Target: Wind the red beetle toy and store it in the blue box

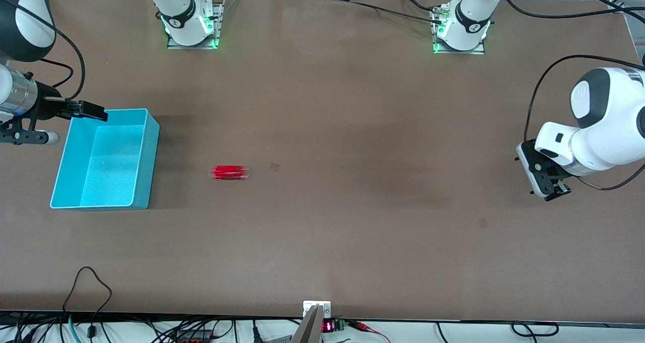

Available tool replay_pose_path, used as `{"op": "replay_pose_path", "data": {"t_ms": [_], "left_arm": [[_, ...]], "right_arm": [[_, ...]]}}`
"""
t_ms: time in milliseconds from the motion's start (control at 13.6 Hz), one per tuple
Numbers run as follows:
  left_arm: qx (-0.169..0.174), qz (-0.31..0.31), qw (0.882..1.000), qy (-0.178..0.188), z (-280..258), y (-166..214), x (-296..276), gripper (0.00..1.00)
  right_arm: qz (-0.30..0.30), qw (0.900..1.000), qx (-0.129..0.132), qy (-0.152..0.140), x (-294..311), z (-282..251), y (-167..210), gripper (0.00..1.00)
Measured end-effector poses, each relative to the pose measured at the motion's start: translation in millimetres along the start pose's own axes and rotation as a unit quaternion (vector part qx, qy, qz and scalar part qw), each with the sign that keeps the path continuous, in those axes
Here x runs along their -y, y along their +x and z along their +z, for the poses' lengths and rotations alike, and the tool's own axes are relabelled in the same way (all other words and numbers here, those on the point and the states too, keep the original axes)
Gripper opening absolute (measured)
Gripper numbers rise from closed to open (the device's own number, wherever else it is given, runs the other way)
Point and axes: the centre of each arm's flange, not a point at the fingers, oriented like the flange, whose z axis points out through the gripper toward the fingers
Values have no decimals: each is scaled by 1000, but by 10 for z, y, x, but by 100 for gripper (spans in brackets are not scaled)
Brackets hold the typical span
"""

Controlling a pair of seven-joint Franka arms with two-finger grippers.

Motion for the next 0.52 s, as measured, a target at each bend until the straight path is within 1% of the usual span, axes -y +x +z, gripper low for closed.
{"op": "replay_pose_path", "data": {"t_ms": [74,148,221,295,369,516], "left_arm": [[-3,-55,998,7,-89,85,-41,100],[-6,-112,994,14,-171,166,-88,100],[-13,-168,985,23,-268,234,-114,100],[-24,-221,974,35,-385,288,-117,100],[-35,-273,960,44,-512,317,-99,100],[-52,-365,928,57,-793,229,-7,100]], "right_arm": [[-3,1000,4,0,10,7,-8,100],[-10,1000,7,0,21,13,-15,100],[-22,1000,9,1,26,16,-18,100],[-33,999,9,5,29,16,-18,100],[-43,999,9,12,36,20,-18,100],[-62,998,11,21,46,54,-7,100]]}}
